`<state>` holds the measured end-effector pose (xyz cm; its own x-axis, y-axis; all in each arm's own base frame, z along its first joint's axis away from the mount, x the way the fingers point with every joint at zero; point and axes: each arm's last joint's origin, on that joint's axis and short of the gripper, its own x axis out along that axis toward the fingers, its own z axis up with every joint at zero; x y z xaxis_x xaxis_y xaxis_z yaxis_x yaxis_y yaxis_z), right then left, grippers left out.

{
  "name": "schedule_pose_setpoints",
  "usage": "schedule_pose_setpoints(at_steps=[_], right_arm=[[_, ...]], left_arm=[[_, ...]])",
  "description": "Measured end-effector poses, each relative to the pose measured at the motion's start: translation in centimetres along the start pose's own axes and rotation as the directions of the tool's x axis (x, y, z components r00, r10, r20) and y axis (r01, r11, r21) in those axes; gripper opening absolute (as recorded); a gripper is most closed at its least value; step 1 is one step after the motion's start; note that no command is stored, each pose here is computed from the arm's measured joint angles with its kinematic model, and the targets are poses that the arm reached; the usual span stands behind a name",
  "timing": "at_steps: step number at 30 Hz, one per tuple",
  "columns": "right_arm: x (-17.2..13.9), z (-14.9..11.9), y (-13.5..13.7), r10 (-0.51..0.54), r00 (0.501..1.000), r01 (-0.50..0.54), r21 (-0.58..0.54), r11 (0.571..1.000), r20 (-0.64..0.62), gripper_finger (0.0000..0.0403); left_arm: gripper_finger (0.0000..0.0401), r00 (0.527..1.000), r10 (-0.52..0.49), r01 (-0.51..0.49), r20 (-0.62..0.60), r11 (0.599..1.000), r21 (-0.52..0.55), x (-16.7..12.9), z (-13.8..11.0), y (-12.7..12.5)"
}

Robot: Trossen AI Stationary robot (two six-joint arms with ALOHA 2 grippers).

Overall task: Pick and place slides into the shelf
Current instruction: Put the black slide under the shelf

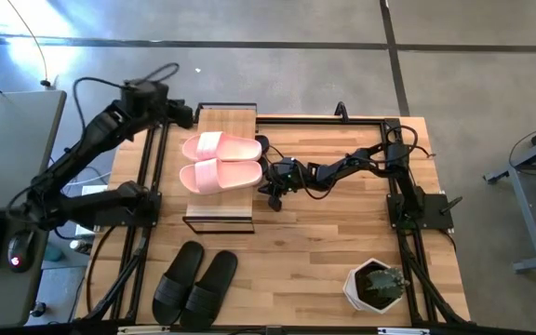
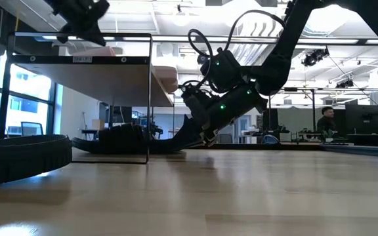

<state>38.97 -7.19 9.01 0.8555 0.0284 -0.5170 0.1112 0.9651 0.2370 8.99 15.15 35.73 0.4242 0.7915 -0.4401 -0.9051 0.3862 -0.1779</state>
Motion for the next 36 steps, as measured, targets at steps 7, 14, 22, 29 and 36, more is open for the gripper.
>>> schedule_pose_setpoints(at_steps=[7, 14, 22, 29, 36], right_arm=[[0.0, 0.0, 0.0, 0.016, 1.0, -0.016, -0.002, 1.0, -0.003, 0.0], [0.0, 0.0, 0.1, 0.022, 1.0, -0.022, -0.002, 1.0, -0.004, 0.0], [0.0, 0.0, 0.1, 0.023, 1.0, -0.023, -0.001, 1.0, -0.004, 0.0], [0.0, 0.0, 0.1, 0.024, 1.0, -0.024, 0.0, 1.0, -0.003, 0.0], [0.0, 0.0, 0.1, 0.048, 0.999, -0.048, 0.016, 0.999, -0.007, 0.0]], left_arm=[[0.0, 0.969, 0.217, -0.211, -0.119, 0.976, 0.057, 0.2, -2.2, -1.6], [0.0, 0.894, 0.405, -0.39, -0.189, 0.914, 0.115, -1.6, -4.3, -1.8], [0.0, 0.77, 0.587, -0.572, -0.25, 0.809, 0.136, -4.3, -5.9, 0.2], [0.0, 0.681, 0.656, -0.633, -0.325, 0.751, 0.188, -4.6, -6.8, 0.6], [0.0, 0.599, 0.714, -0.681, -0.362, 0.692, 0.238, -3.6, -7.3, 0.6]])
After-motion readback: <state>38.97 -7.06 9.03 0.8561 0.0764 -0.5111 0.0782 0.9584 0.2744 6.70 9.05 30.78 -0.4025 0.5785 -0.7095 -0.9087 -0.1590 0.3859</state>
